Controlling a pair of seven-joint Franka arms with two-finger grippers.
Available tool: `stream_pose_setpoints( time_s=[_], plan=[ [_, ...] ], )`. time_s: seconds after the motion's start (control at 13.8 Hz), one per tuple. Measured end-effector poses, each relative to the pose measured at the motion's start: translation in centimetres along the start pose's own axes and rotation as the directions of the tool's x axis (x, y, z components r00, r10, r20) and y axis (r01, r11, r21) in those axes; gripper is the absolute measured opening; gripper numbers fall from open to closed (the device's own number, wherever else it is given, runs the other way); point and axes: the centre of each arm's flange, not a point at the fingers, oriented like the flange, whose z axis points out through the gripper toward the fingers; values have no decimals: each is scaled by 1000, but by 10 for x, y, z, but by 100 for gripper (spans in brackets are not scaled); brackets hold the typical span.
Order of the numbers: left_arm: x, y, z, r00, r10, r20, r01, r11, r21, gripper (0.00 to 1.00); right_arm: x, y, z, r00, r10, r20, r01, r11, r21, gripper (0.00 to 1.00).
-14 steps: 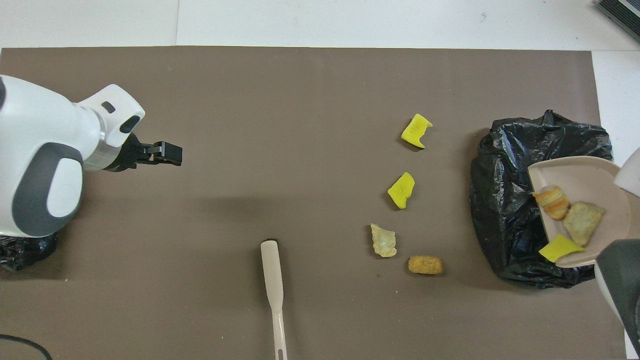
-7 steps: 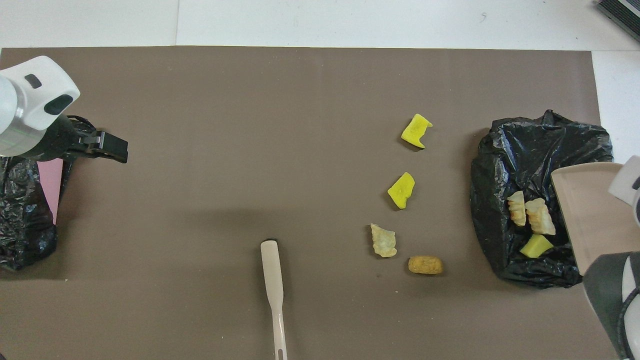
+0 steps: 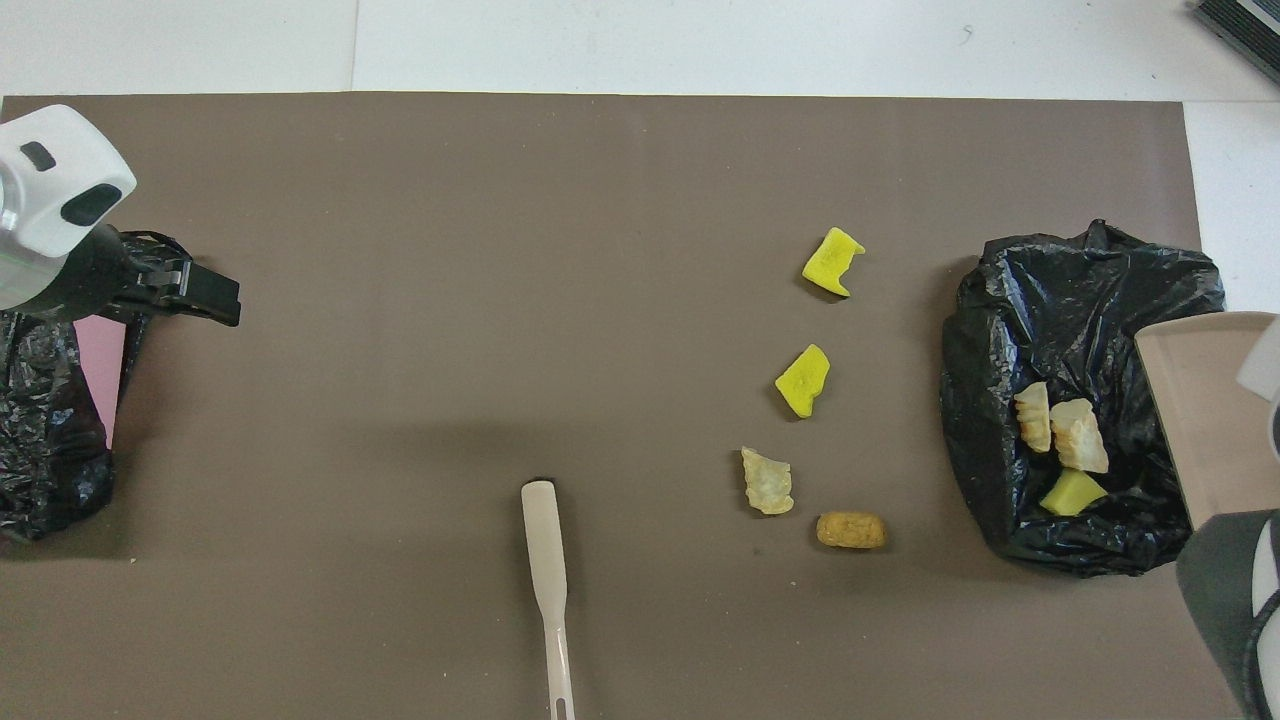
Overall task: Sweep and dump trash in bin
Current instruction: 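Tip the dustpan over the black bag with the right gripper, then bring the empty dustpan back and set it down with the right gripper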
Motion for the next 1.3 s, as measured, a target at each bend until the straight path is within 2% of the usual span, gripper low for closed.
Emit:
stream_pose_setpoints(
  time_s=[0.14,0.36,0.51,0.65,0.8,0.94,1.16,1.3],
  plan=[
    [0,-2,-4,1000,-5,-9,5,1000,0,100,6,18,-25,997,66,-45,-66,998,-2,31],
    [-4,-12,-16,999,-22,-31,22,1000,2,100,14,54,-62,962,214,-172,-207,977,57,31],
    [-5,-16,-20,999,-30,-37,30,1000,3,100,29,74,-81,906,340,-253,-326,940,98,31],
    [-6,-17,-20,999,-30,-38,30,1000,3,100,44,91,-97,827,469,-308,-439,883,166,31],
    [-6,-16,-21,999,-29,-39,29,1000,3,100,63,109,-117,733,600,-321,-540,800,263,31],
    [-6,-14,-22,999,-26,-40,26,1000,3,100,95,131,-144,620,717,-318,-624,697,353,31],
    [-7,-13,-22,999,-24,-41,24,1000,3,100,162,165,-190,420,865,-274,-698,501,511,31],
    [-7,-13,-22,999,-24,-41,24,1000,3,100,196,183,-211,306,927,-217,-716,375,589,31]
  ],
)
